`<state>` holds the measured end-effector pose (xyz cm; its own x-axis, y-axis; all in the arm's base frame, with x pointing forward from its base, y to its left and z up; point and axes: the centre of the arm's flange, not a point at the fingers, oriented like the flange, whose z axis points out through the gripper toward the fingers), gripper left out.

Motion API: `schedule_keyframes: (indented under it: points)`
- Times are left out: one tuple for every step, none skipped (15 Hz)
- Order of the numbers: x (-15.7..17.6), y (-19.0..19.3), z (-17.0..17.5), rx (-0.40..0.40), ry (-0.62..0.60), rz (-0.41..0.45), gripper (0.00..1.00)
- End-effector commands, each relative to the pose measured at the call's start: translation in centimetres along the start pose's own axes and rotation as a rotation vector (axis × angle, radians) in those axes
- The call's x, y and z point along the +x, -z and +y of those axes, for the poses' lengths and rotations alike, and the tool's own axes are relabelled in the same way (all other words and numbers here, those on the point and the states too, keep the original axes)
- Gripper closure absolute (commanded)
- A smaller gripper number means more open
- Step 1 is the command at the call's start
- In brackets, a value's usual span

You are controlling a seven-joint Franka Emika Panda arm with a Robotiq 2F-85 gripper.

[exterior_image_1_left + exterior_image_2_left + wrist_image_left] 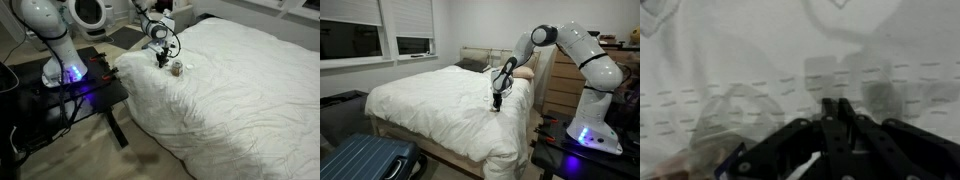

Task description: Take the objects from the bed and put them in the bottle

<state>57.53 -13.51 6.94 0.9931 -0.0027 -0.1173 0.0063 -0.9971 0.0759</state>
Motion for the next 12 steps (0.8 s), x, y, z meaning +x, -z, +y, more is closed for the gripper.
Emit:
schedule_keyframes:
  points:
    - [0.6, 0.5, -0.1, -0.002, -0.019, -0.005, 1.00]
    - [0.6, 0.7, -0.2, -0.004, -0.017, -0.003, 1.00]
    - [0.6, 1.0, -0.4, -0.008, -0.012, 0.001, 1.00]
    - [0.6, 1.5, -0.8, -0.009, -0.003, 0.009, 1.00]
    - [0.7, 1.9, -1.1, -0.007, 0.003, 0.015, 1.00]
    - [0.7, 2.5, -1.6, 0.000, 0.015, 0.023, 1.00]
    - [0.7, 3.1, -2.1, 0.005, 0.025, 0.028, 1.00]
    - [0.7, 4.0, -2.8, 0.011, 0.037, 0.035, 1.00]
    - [0.8, 4.7, -3.4, 0.017, 0.045, 0.042, 1.00]
    - [0.9, 5.7, -4.0, 0.025, 0.050, 0.045, 1.00]
    - [1.0, 6.5, -4.5, 0.028, 0.054, 0.046, 1.00]
    - [1.0, 7.4, -4.9, 0.030, 0.053, 0.048, 1.00]
